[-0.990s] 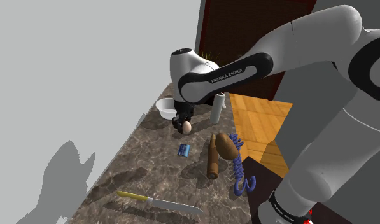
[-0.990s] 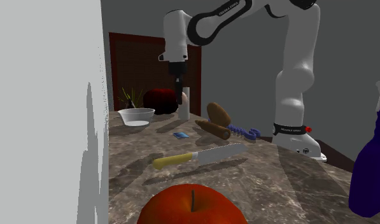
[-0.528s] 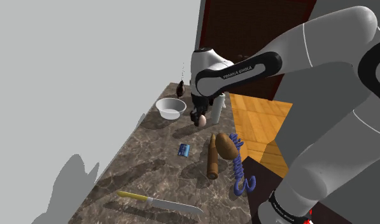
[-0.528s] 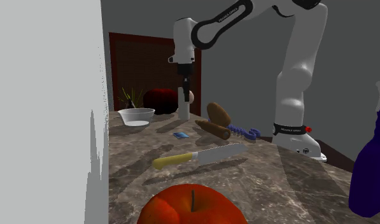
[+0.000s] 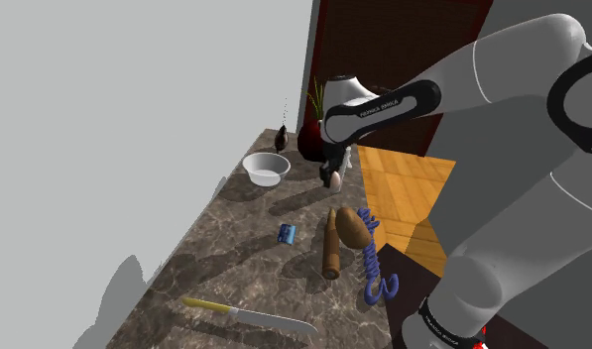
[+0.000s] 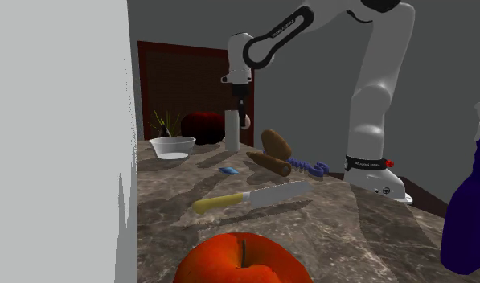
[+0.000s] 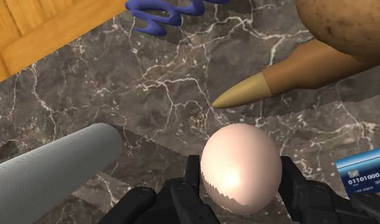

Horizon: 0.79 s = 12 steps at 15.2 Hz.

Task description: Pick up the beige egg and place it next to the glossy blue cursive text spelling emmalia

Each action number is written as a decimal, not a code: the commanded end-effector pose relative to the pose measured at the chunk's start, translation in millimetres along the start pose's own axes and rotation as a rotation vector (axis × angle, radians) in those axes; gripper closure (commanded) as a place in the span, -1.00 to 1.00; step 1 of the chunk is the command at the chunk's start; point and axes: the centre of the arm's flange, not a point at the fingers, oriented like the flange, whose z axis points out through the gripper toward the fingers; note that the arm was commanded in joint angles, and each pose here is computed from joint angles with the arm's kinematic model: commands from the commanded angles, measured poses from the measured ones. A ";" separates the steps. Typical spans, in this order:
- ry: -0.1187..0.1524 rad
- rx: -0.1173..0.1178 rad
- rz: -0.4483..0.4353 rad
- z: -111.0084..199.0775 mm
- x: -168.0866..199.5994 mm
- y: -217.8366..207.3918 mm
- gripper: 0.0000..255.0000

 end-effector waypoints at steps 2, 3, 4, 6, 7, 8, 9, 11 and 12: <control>0.000 0.000 -0.001 3.9 -10.9 39.0 1.00; 0.000 0.000 -0.001 5.9 -14.5 51.6 1.00; 0.000 0.000 -0.001 7.9 -18.1 64.1 1.00; 0.000 0.000 -0.001 12.0 -25.2 89.2 1.00; 0.000 0.000 -0.001 14.0 -28.8 101.7 1.00; 0.000 0.000 -0.001 16.0 -32.4 114.3 1.00; 0.000 0.000 -0.001 18.0 -36.0 126.8 1.00; 0.000 0.000 -0.001 22.0 -43.2 151.9 1.00; 0.000 0.000 -0.001 24.0 -46.8 164.4 1.00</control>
